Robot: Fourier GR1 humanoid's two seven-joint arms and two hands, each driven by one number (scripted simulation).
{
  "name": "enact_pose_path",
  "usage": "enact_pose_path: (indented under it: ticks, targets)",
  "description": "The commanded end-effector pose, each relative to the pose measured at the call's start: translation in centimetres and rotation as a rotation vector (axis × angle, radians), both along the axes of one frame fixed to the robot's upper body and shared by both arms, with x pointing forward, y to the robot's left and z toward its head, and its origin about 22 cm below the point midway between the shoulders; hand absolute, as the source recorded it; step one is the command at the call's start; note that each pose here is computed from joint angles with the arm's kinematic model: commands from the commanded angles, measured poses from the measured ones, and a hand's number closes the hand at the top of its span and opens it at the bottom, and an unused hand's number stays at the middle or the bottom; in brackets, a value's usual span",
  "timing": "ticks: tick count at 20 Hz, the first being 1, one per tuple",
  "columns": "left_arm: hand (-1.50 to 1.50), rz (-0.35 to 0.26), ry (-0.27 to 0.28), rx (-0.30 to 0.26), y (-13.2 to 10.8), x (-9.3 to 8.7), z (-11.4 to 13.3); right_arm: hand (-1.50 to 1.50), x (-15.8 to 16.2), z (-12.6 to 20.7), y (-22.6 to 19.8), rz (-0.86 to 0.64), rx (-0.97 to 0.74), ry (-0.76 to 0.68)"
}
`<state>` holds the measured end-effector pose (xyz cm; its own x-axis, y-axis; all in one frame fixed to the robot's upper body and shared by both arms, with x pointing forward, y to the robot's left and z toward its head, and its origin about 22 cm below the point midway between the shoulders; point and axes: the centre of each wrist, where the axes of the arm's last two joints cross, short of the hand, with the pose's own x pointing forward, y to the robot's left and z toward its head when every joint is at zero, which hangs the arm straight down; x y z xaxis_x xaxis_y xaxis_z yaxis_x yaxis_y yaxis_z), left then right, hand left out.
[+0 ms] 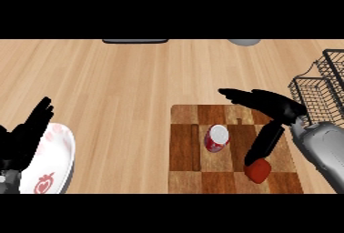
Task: Pick the can from the cutting board and place it in the tiered basket
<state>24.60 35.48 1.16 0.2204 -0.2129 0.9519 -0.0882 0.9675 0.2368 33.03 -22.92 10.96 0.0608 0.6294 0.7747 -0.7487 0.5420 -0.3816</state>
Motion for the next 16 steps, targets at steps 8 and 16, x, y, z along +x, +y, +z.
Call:
enact_pose_path:
  ticks: [8,16]
  targets:
    - [0.00,0.038,0.133,0.012,0.0,-2.9,-3.0,-1.50,0.0,-1.1,-1.1,-0.029,-0.170,0.083]
    - [0.00,0.046,0.160,0.004,0.1,-2.7,-2.4,-1.50,-0.2,-0.6,-1.6,0.004,-0.126,0.137]
